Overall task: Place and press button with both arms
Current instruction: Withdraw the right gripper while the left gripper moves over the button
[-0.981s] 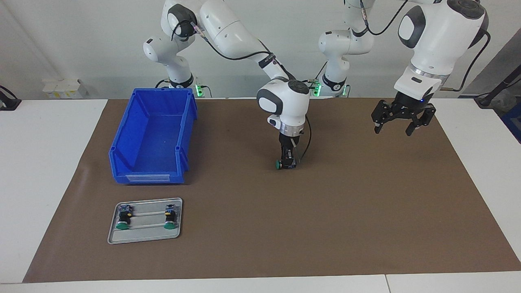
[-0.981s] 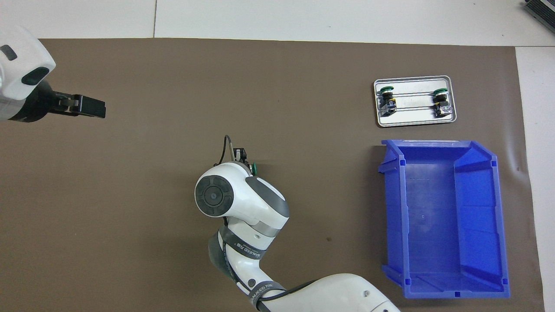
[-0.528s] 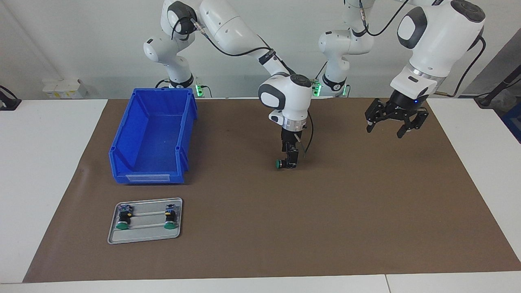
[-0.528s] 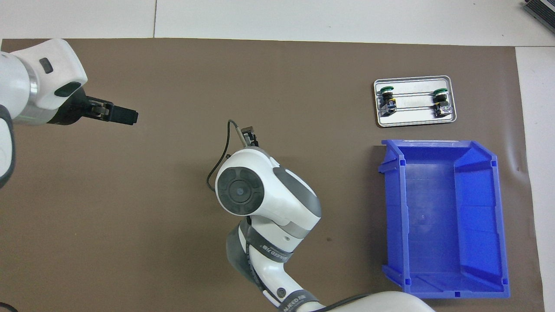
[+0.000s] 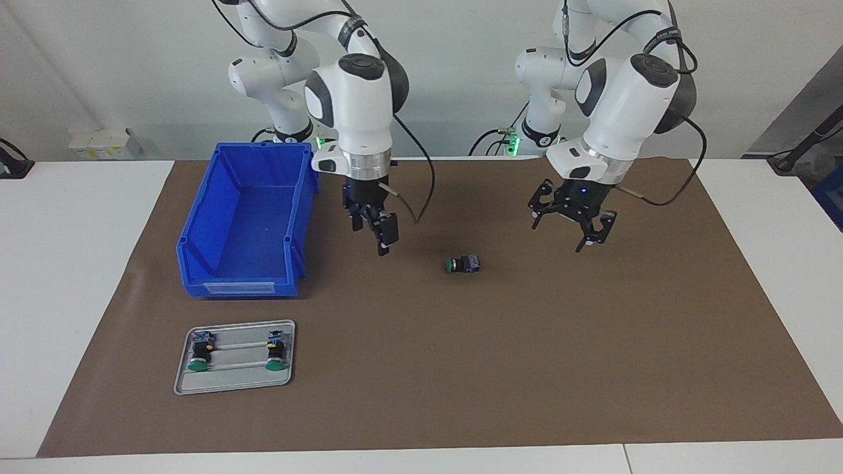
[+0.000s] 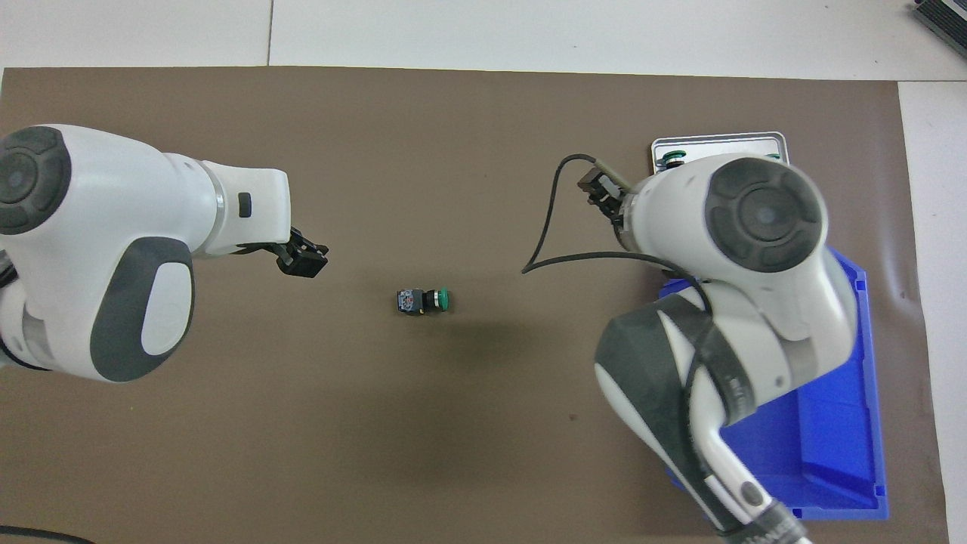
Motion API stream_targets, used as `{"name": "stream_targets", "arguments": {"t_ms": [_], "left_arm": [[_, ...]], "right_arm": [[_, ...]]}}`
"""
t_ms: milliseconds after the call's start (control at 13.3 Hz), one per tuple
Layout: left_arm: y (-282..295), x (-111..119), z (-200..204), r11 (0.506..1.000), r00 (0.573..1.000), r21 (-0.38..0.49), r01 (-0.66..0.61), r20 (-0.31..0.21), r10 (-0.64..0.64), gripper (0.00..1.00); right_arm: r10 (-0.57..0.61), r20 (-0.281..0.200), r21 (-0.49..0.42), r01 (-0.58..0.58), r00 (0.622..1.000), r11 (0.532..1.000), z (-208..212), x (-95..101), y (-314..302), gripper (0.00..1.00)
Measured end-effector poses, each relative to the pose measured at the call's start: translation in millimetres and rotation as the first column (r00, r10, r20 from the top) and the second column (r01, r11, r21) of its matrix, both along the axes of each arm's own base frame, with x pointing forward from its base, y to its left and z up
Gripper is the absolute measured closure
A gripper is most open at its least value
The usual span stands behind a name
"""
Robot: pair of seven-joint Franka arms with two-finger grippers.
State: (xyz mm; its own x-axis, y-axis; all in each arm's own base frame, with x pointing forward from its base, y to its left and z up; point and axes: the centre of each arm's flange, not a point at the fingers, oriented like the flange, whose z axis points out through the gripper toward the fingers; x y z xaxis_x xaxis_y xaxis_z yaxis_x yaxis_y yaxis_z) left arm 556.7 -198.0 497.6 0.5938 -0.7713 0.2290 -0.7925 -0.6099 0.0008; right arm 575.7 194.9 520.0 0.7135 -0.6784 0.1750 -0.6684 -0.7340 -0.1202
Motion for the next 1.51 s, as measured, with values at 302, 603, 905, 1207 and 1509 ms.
{"name": "stream_targets", "arguments": {"t_ms": [302,603,905,1207,1509], "left_arm": [[-43,-20,-28,0.972,0.971,0.028,0.234,0.044,-0.235,0.0],[-68,-28,-42,0.92,0.918,0.053,0.388,0.064,-0.391,0.0],[-93,-39,-53,0.896,0.896,0.055,0.44,0.048,-0.442,0.0],[-123,-50,-81,0.902,0.902,0.045,0.43,0.0,-0.431,0.0],[-146,-60,-108,0.91,0.912,0.055,0.41,-0.046,-0.408,0.0]], "right_arm": [[0.25,-0.036,-0.036,-0.251,0.968,0.967,33,8.1,-121,0.0],[0.414,-0.106,-0.054,-0.421,0.904,0.906,81,-4.4,-165,0.0],[0.412,-0.145,-0.017,-0.418,0.9,0.908,118,-29.9,-185,0.0],[0.418,-0.187,0.004,-0.425,0.889,0.905,107,-39.4,-182,0.0],[0.457,-0.198,0.008,-0.465,0.867,0.885,103,-40.2,-181,0.0]]}}
